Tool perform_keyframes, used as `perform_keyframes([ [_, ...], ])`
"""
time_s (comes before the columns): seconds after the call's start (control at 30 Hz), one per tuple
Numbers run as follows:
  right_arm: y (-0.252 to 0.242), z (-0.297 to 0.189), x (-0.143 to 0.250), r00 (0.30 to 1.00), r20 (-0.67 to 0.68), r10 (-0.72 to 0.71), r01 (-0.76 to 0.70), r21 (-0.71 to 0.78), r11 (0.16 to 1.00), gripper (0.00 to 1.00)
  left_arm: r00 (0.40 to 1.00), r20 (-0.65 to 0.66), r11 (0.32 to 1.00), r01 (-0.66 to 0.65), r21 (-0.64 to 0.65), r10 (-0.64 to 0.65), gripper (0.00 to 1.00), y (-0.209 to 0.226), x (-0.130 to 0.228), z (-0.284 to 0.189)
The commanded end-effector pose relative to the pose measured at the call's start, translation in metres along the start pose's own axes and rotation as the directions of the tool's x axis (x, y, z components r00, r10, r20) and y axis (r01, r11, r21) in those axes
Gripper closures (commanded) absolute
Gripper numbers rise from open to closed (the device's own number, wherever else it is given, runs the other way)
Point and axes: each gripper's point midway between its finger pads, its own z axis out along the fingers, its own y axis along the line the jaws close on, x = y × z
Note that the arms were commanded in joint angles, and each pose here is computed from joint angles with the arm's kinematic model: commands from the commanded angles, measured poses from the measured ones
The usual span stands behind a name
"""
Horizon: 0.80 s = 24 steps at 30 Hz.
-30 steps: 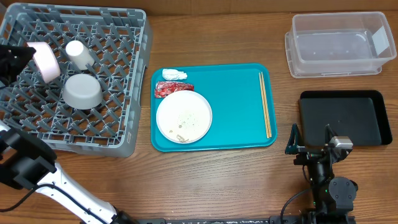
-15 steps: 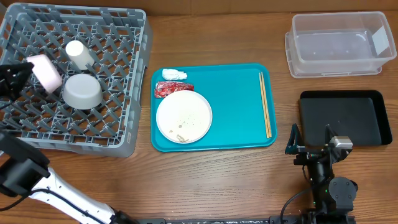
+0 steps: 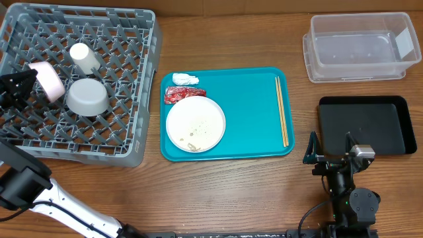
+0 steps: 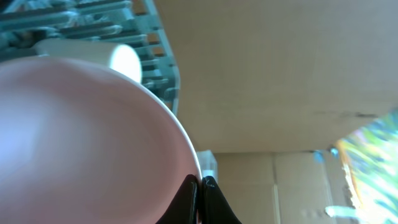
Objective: Sort waste into correct bins and load items into the dishwasher
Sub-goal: 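Carry the pink bowl over the dish rack's left side, then lower the pink bowl into the rack and open the left gripper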
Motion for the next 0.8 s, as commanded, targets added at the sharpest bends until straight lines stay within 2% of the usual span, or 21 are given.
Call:
perform_keyframes([
  [0.0,0.0,0.0,0.001,1.0,0.006,-0.008,0.008,0.0,1.0,0.0,1.0,-0.016,0.993,0.021,0.113,-0.019,0.96,-0.014,0.001,0.003],
  [0.27,0.0,0.0,0.001,1.0,0.006,-0.008,0.008,0.0,1.0,0.0,1.0,-0.014,0.997,0.026,0.078,-0.025,0.96,-0.008,0.001,0.004],
  [0.37,0.0,0.0,0.001,1.0,0.007,-0.008,0.008,0.0,1.0,0.0,0.996,-0.005,0.991,0.084,-0.103,-0.085,0.96,0.024,0.006,0.003],
  [0.43,0.0,0.0,0.001,1.0,0.006,-0.008,0.008,0.0,1.0,0.0,0.992,0.004,0.954,0.121,-0.275,-0.125,0.96,0.053,0.012,-0.003],
  [0.5,0.0,0.0,0.001,1.0,0.007,-0.008,0.008,0.0,1.0,0.0,0.99,0.009,0.923,0.132,-0.362,-0.138,0.96,0.068,0.015,-0.008],
  [0.7,0.0,0.0,0.001,1.0,0.007,-0.008,0.008,0.0,1.0,0.0,0.989,0.013,0.93,0.146,-0.338,-0.15,0.96,0.064,0.014,-0.007],
  [0.77,0.0,0.0,0.001,1.0,0.007,-0.008,0.008,0.0,1.0,0.0,0.986,0.018,0.919,0.16,-0.361,-0.165,0.88,0.068,0.016,-0.009],
])
